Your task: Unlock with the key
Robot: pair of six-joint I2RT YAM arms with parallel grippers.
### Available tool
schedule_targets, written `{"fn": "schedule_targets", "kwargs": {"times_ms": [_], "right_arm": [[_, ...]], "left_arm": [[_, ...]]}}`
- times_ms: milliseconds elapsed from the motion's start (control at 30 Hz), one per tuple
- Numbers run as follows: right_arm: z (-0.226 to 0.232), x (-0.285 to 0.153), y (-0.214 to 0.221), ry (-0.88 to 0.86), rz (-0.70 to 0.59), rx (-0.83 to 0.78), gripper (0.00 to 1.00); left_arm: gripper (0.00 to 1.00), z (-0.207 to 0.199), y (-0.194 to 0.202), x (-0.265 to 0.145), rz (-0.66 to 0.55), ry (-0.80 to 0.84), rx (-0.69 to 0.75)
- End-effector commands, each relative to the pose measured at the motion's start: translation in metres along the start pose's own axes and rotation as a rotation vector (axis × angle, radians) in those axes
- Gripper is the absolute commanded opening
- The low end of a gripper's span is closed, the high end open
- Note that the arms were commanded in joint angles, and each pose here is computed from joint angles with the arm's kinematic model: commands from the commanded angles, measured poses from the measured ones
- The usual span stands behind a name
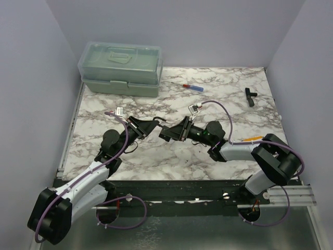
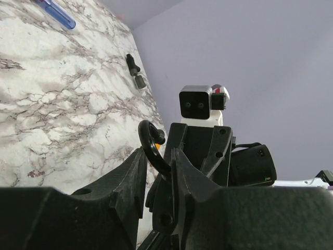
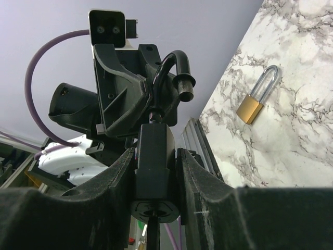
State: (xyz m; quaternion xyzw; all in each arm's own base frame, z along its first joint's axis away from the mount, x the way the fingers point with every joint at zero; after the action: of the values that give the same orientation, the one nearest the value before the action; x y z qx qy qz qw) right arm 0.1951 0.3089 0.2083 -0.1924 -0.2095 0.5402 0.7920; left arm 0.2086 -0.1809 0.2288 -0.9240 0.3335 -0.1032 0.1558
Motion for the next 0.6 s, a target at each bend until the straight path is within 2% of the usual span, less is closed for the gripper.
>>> {"fn": "schedule_targets", "kwargs": {"times_ms": [0, 167, 300, 467, 533, 567], "right_arm": [[0.018, 0.004, -0.008, -0.108, -0.015, -0.035, 0.0], [0.017, 0.004, -0.006, -0.119, 0.003, -0.033, 0.0], [0.016, 0.004, -0.005, -0.114, 0.004, -0.032, 0.0], [0.005, 0.001, -0.004, -0.045, -0.008, -0.009, 0.01], [-0.001, -0.001, -0.003, -0.019, -0.005, 0.007, 0.16], [-0.004, -0.002, -0.002, -0.007, -0.002, 0.019, 0.26]], "left_arm": [[0.31, -0.014, -0.001, 0.002, 0.014, 0.072, 0.031], [0.28, -0.014, 0.001, 0.004, 0.033, 0.084, 0.03], [0.0, -0.012, 0.001, 0.005, 0.026, 0.087, 0.036], [0.0, -0.012, -0.002, -0.004, -0.032, 0.124, 0.083], [0.0, -0.012, -0.004, -0.007, -0.05, 0.127, 0.101], [0.0, -0.01, -0.003, -0.008, -0.055, 0.125, 0.108]]}}
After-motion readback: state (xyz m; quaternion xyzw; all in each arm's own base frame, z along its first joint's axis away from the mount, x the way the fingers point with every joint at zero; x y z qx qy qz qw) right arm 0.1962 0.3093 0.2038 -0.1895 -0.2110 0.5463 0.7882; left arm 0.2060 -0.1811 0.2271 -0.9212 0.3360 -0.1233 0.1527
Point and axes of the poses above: each gripper's point midway between its finger pads, its own x axis out along the fingers, its own z axis along the line the jaws close on, y = z × x, the point moved 6 cm from there along -x, back along the fingers, and after that the axes turned 7 degrees about -x, right-handed, at the moved point
